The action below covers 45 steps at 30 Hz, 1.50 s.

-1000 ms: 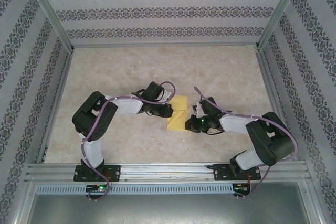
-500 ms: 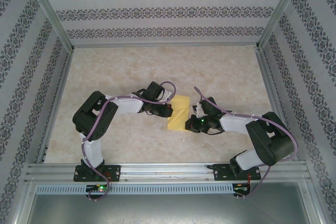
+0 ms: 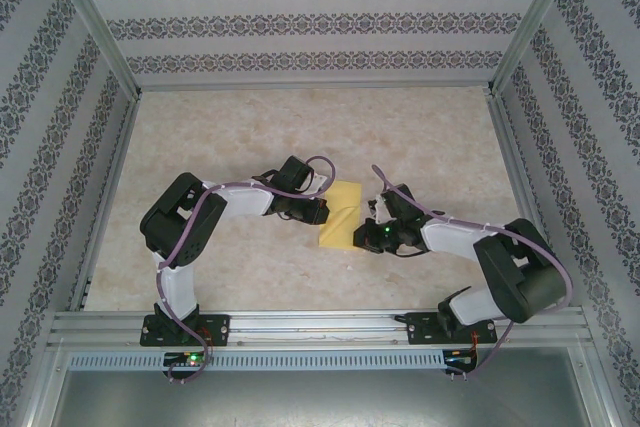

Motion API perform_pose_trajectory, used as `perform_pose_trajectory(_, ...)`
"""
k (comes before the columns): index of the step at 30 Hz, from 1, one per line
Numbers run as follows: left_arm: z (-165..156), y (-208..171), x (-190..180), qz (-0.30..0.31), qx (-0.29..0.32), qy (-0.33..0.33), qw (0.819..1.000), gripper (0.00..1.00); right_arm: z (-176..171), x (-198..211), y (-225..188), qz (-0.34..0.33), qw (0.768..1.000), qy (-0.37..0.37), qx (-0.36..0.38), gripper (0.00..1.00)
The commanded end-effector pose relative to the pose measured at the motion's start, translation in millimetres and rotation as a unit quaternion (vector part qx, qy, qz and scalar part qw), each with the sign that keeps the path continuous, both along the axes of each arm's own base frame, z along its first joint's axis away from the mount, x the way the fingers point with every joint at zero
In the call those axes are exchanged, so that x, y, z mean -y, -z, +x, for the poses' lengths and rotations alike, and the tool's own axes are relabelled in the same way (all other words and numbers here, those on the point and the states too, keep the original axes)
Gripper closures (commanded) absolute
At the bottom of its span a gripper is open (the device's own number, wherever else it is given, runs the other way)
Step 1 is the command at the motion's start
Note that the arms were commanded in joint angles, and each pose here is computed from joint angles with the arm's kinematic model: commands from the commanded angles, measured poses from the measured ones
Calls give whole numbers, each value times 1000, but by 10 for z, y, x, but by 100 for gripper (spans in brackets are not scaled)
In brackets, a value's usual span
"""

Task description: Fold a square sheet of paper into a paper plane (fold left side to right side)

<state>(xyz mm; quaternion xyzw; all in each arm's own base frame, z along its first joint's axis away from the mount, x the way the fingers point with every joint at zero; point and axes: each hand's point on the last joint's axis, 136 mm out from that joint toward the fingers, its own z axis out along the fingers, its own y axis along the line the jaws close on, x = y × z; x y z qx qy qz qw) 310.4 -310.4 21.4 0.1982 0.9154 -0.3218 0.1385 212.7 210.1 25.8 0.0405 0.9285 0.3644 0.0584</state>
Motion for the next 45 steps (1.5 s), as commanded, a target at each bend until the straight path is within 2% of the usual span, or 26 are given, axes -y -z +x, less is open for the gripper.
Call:
perform_pose_trajectory(1,19,114,-83,13,-8,-4,1000,100,53,17,-181,16,1000,12,19,89)
perform_pose_trajectory(5,17,25,-54,-1,-4,-4,1000,100,91,-5,-273,25,999,20,34,92)
perform_pose_trajectory(11,24,-115,-17,-18,5,-5,1000,100,91,-92,-157,19,999,21,24,100)
perform_pose_trajectory(25,-27,-327,50,-44,23,16,999,100,-66,61,247,-62,998,-3,-22,100)
perform_pose_trajectory(36,-35,-267,75,-35,18,39,998,100,-110,210,276,-135,989,-62,-24,100)
perform_pose_trajectory(45,3,-233,113,-31,16,50,998,100,-68,219,298,-146,986,-77,-22,100)
